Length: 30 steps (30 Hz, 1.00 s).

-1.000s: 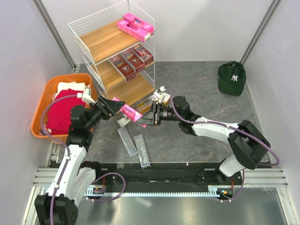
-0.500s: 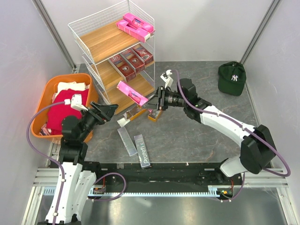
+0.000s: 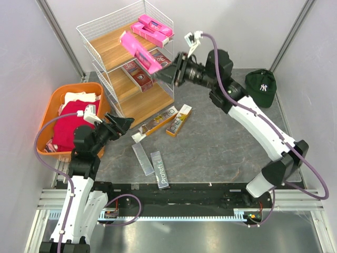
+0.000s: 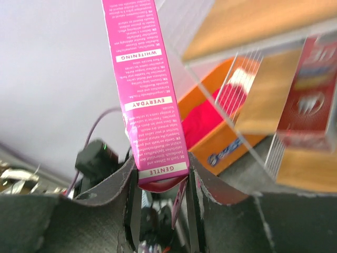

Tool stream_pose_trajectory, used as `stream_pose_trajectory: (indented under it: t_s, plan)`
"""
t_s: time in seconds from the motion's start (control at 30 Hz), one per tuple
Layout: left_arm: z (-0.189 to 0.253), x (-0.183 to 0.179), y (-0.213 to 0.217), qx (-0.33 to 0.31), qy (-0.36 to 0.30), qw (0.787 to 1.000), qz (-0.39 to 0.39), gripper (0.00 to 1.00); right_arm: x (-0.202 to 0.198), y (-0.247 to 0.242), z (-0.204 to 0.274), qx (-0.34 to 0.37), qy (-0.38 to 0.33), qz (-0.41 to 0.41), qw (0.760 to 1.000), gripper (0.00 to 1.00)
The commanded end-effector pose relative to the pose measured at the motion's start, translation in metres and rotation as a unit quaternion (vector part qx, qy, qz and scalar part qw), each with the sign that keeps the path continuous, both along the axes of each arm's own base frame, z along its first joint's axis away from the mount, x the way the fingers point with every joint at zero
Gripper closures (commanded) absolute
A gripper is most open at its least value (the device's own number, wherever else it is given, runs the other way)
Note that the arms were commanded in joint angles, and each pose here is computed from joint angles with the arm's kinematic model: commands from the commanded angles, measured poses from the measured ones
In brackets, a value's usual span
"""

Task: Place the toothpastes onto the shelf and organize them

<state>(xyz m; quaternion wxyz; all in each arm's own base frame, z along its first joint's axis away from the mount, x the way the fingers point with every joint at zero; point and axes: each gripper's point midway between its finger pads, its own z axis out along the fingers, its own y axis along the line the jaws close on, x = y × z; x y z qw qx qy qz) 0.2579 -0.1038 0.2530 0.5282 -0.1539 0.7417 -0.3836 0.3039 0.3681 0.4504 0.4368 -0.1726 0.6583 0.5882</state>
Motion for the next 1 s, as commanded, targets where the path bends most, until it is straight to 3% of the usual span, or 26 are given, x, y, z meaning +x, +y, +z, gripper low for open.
stream_pose_trajectory:
  t_s: [0.0,0.07,0.1,0.13,0.33,0.7,0.97]
  plan:
    - [-0.005,0.003,0.004,0.023,-0.009,1.000,0.004,0.17,0.041,0.002,0.028,-0.015,-0.021,-0.066,0.997,0.94]
    - [-0.007,0.003,0.004,0.023,-0.006,1.000,0.004,0.18,0.062,0.012,0.009,-0.044,0.001,-0.080,0.996,0.93]
    - [-0.009,0.004,0.004,0.024,-0.004,1.000,0.003,0.17,0.064,0.011,0.032,-0.033,-0.018,-0.086,0.996,0.93]
    - [-0.010,0.003,0.003,0.024,-0.003,1.000,0.002,0.18,0.079,0.018,0.011,-0.054,0.004,-0.093,0.994,0.93]
    - [-0.013,0.003,0.003,0.024,0.000,1.000,0.000,0.18,0.110,0.028,0.007,-0.045,0.018,-0.105,0.993,0.93]
    - [-0.009,0.003,0.000,0.024,-0.004,1.000,-0.010,0.17,0.128,0.036,0.007,0.002,0.036,-0.090,0.995,0.88]
    - [0.003,0.006,-0.004,0.027,-0.011,0.999,-0.022,0.18,0.130,0.042,0.010,0.034,0.048,-0.057,0.997,0.65]
